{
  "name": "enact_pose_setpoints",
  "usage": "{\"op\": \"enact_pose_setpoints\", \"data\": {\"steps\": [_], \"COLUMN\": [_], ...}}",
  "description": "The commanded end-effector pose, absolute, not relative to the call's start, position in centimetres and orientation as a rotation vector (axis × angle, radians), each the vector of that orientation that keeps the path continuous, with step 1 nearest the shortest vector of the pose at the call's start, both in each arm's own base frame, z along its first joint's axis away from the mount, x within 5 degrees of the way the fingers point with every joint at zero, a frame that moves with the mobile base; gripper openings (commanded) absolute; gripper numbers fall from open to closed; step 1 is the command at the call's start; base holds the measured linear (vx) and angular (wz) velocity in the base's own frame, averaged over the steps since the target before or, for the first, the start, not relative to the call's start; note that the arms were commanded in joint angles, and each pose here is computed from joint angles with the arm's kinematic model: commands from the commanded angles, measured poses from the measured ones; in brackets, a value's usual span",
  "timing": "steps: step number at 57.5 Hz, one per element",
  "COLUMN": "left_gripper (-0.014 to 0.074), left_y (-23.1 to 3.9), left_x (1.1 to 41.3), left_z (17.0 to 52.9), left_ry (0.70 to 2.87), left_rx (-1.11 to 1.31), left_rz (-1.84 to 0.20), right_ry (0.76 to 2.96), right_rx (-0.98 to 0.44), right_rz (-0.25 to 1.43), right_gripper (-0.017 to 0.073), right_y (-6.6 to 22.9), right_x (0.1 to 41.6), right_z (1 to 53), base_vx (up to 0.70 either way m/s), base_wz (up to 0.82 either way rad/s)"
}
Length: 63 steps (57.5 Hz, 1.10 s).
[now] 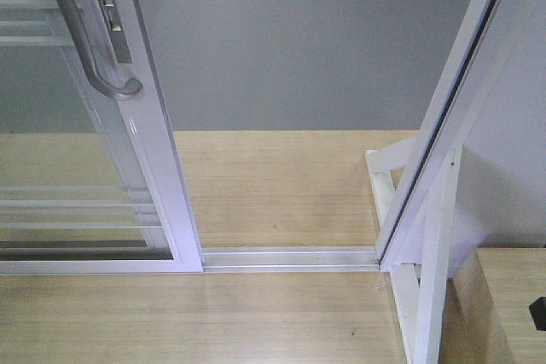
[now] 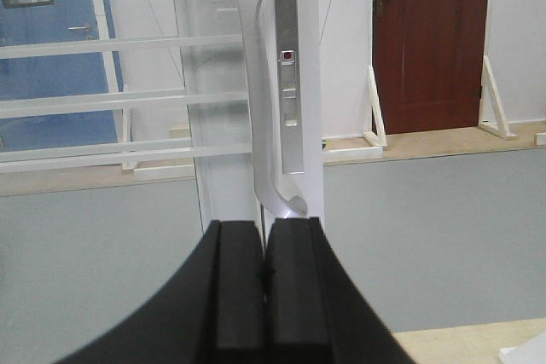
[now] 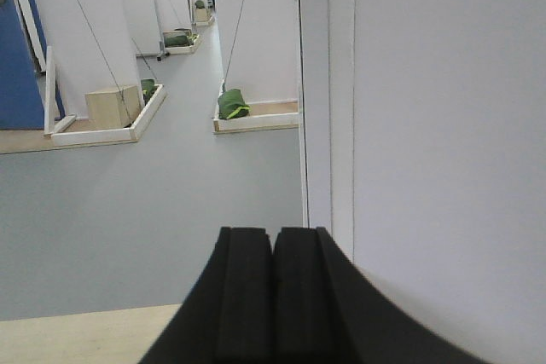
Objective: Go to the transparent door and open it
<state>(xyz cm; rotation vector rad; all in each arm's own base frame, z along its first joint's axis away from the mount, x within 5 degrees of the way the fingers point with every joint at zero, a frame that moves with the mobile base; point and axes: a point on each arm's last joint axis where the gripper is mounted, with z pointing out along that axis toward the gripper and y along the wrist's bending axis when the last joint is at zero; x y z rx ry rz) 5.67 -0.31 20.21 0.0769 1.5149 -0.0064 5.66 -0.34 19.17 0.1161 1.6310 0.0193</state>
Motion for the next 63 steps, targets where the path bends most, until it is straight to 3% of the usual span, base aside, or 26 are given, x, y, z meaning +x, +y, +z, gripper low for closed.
{"op": "enact_pose_setpoints", "data": {"steps": [1,63], "left_gripper": [-0.0007,-0.0006], "left_y": [-0.32,-0.32], "left_x": [5.55,5.55], "left_z": [20.52,20.52], "left_ry": [1.434,1.434], "left_rx": [0.064,0.064], "left_rz": [-0.02,-0.02], "right_ry": [1.529,1.531], "right_rx": [0.11,0.11], "right_rz": [0.015,0.015], "right_gripper": [-0.0006,-0.0006], "right_y": [-0.35,-0.35], "right_x": [5.57,5.58], "right_z": [19.94,19.93], "base_vx": [0.0,0.0], "base_wz": [0.0,0.0]}}
